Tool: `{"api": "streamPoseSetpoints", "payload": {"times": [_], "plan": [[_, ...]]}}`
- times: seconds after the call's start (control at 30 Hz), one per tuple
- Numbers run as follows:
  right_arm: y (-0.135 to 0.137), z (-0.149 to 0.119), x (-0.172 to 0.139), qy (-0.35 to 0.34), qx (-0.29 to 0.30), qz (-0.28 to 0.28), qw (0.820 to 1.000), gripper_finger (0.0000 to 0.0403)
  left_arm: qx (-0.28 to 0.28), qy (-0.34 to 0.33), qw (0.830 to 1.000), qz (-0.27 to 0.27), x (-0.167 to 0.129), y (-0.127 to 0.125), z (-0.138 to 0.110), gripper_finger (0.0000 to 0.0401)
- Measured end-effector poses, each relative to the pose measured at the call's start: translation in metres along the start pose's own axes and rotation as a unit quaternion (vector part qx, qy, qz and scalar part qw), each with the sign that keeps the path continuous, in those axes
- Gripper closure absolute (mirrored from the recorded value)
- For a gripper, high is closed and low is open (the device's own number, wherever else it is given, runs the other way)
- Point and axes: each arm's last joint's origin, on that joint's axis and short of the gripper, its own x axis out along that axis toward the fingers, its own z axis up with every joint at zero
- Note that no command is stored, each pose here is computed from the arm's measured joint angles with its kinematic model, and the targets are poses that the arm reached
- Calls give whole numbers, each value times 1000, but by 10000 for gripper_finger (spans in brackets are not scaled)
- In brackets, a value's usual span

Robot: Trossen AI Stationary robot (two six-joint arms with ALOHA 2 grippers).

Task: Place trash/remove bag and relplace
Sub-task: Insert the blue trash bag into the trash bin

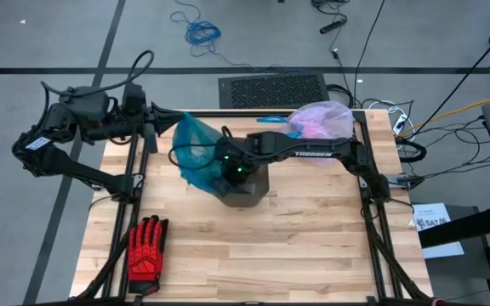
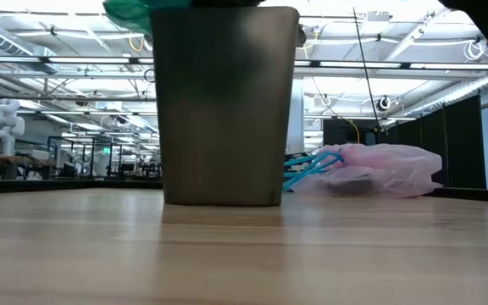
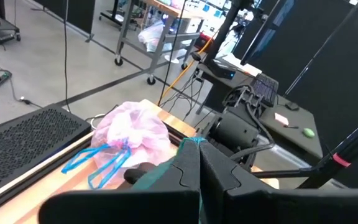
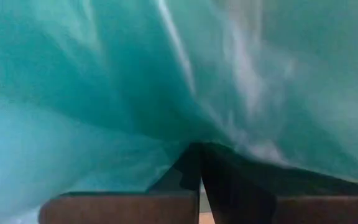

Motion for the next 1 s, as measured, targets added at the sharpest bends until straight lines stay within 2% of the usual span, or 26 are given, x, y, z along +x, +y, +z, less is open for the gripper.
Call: {"api": "streamPoseSetpoints", "payload": {"times": [0.2, 0.37, 0.43, 0.6, 0.73, 0.8, 1.0], "plan": [[6, -12, -32, 9, -9, -3, 1000, 403, -6, 3, 1000, -6, 0, 0, 0, 401], [-2, -23, -55, 11, -7, -79, 997, 403, -8, 26, 1000, -5, 18, -5, -5, 401], [-6, -23, -55, 4, -4, -108, 994, 403, -3, 37, 999, -4, 26, -7, -8, 401], [-17, -17, -26, 18, -21, -152, 988, 403, 6, 47, 999, -16, 46, -18, -13, 401], [-16, -18, -29, 13, -36, -155, 987, 403, 12, 38, 999, -26, 50, -23, -14, 401], [-13, -21, -44, 6, -33, -149, 988, 403, 13, 39, 999, -26, 53, -25, -15, 401], [-5, -35, -123, -66, -32, -129, 989, 403, 9, 23, 999, -28, 54, -27, -13, 401]]}}
